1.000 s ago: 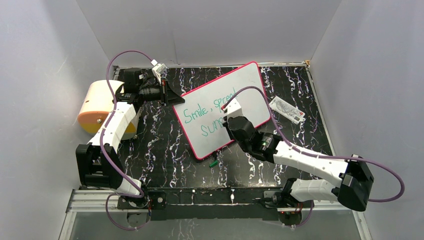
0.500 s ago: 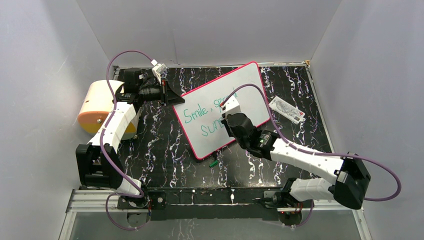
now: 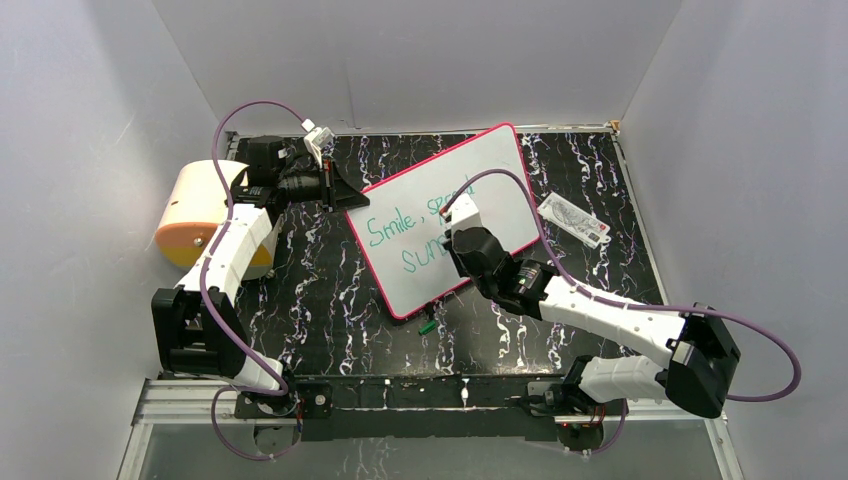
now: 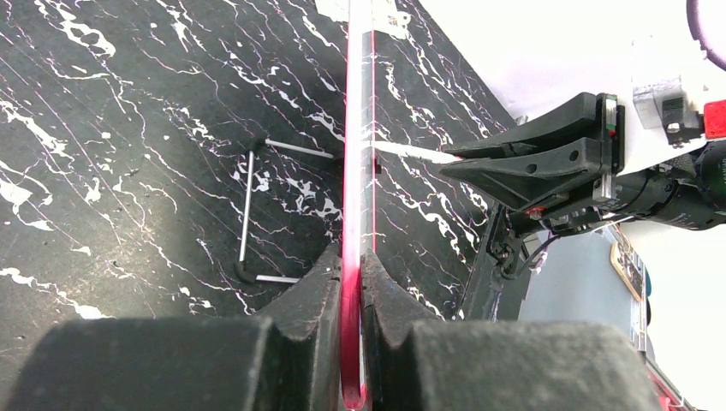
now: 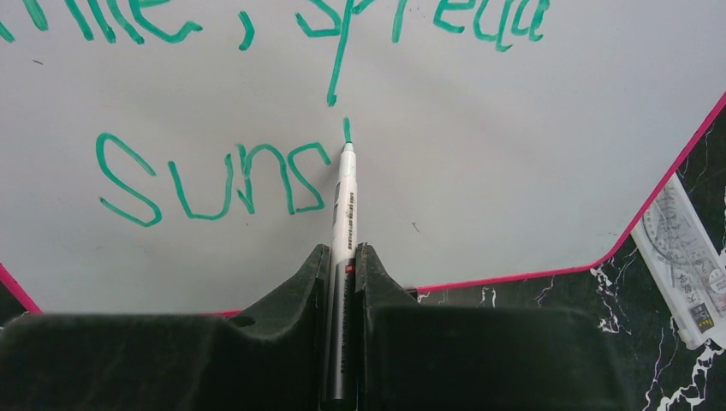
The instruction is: Write a sentence on the whiteboard
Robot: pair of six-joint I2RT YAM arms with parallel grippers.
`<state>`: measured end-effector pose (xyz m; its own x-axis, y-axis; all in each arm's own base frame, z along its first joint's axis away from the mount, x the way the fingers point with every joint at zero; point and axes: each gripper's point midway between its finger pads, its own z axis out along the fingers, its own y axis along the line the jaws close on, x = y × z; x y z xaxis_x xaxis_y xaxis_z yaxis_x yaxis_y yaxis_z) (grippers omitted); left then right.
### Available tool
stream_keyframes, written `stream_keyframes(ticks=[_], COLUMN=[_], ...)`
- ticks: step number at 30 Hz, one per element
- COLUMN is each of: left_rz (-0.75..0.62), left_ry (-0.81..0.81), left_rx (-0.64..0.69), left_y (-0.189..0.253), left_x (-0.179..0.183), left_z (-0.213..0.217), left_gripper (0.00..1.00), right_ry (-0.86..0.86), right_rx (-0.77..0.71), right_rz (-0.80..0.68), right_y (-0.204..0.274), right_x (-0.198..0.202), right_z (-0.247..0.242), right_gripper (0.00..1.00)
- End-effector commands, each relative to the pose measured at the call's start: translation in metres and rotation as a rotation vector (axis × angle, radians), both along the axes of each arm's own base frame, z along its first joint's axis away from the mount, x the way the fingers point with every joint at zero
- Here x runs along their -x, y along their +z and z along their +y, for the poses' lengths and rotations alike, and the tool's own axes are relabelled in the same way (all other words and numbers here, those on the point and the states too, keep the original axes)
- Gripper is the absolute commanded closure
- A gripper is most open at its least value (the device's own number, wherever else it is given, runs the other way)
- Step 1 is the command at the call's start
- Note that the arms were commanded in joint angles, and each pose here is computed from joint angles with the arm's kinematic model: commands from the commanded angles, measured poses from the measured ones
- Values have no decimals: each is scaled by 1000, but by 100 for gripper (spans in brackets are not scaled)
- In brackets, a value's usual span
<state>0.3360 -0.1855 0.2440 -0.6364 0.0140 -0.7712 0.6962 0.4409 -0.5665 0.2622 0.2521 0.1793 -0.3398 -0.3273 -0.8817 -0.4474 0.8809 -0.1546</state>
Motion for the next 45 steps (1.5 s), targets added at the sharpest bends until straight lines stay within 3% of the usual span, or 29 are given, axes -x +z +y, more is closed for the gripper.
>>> stream_keyframes(ticks=[1, 17, 45], left_rz=[69, 69, 67], left_ry=[11, 10, 8], left_rx=[-52, -53, -51], left_y=[-26, -27, -26], left_x=[8, 8, 8], left_z=[0, 0, 0], left_gripper=[100, 100, 100], right_ry=[2, 4, -22], right_rx=[-3, 8, -70], right_rz=[67, 135, -5], right_y=[-12, -29, 10], right_x=[9, 23, 1], right_z=[-4, -12, -2], right_gripper=[100, 100, 100])
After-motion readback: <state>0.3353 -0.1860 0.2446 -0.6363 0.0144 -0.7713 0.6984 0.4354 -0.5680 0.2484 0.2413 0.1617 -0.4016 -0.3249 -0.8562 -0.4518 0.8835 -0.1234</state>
